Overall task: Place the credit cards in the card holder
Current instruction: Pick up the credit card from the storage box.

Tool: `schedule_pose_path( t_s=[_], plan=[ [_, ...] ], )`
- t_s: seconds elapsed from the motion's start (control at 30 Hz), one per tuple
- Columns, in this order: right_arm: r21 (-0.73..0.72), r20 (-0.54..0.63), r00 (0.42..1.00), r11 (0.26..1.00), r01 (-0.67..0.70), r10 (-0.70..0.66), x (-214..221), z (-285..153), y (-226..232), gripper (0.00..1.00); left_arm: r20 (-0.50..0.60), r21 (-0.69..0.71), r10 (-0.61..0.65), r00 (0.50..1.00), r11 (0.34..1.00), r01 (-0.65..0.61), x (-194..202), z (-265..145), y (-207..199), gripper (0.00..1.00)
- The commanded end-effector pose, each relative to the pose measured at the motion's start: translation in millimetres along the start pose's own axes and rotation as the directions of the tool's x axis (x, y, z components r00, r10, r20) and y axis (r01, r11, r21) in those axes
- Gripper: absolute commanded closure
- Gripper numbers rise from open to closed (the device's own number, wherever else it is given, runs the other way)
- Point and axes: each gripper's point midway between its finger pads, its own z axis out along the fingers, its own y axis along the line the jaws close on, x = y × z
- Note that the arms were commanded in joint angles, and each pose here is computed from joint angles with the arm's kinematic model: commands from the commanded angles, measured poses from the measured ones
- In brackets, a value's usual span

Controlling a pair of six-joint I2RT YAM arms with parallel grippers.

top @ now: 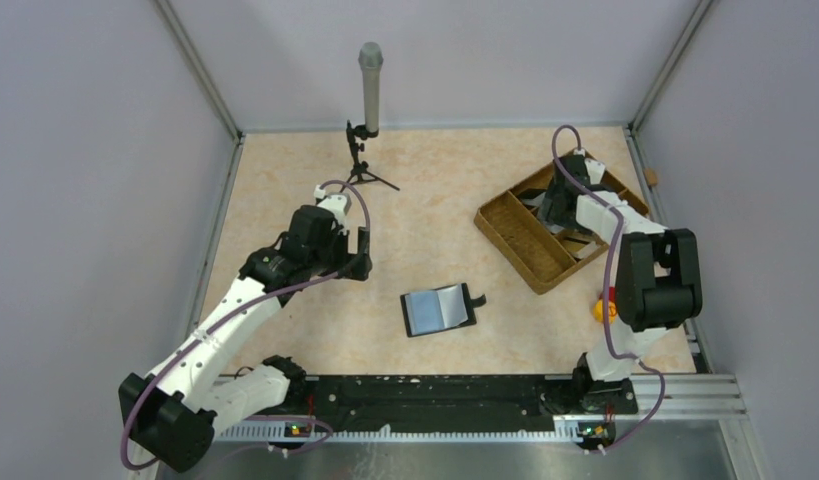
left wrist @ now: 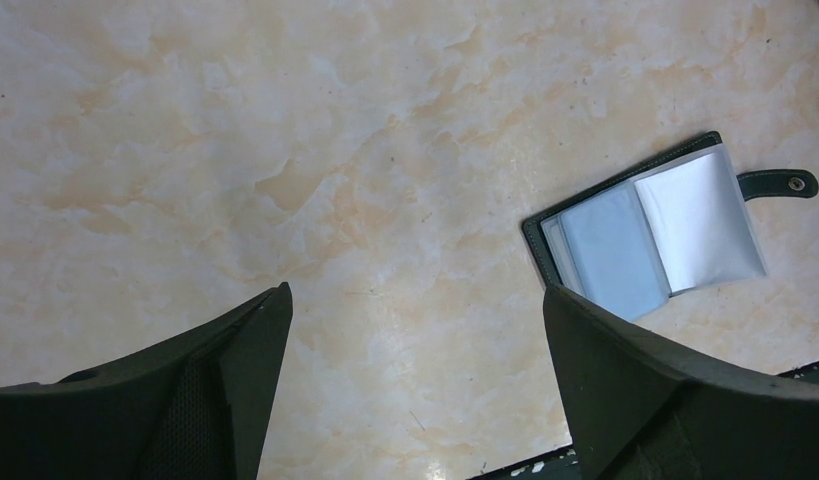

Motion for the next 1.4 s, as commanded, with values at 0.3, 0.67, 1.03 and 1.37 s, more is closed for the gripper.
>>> schedule_pose_path(
  t_s=[0.3,0.67,1.03,1.37],
  plan=[
    [0.022,0.076,0.996,0.999,-0.043,0.041,-12.6,-25.8,-20.0,0.32,-0.001,0.016,0.007,1.000,1.000,-0.007,-0.5,4.3,-0.3,0.01],
    [0.018,0.100,0.994,0.999,-0.043,0.041,-17.5,-24.7,-19.2,0.61,-0.007,0.013,0.005,1.000,1.000,-0.005,0.6,5.6,0.7,0.01],
    [-0.054,0.261,0.957,0.991,-0.120,0.130,-52.2,-46.7,-16.4,0.92,-0.006,0.008,0.002,1.000,1.000,-0.002,0.7,5.8,2.0,0.01],
    [-0.206,0.427,0.872,0.965,-0.164,0.239,-88.4,-101.7,-18.6,1.00,0.021,0.001,0.000,1.000,1.000,0.000,-3.1,2.1,3.9,0.01]
  ],
)
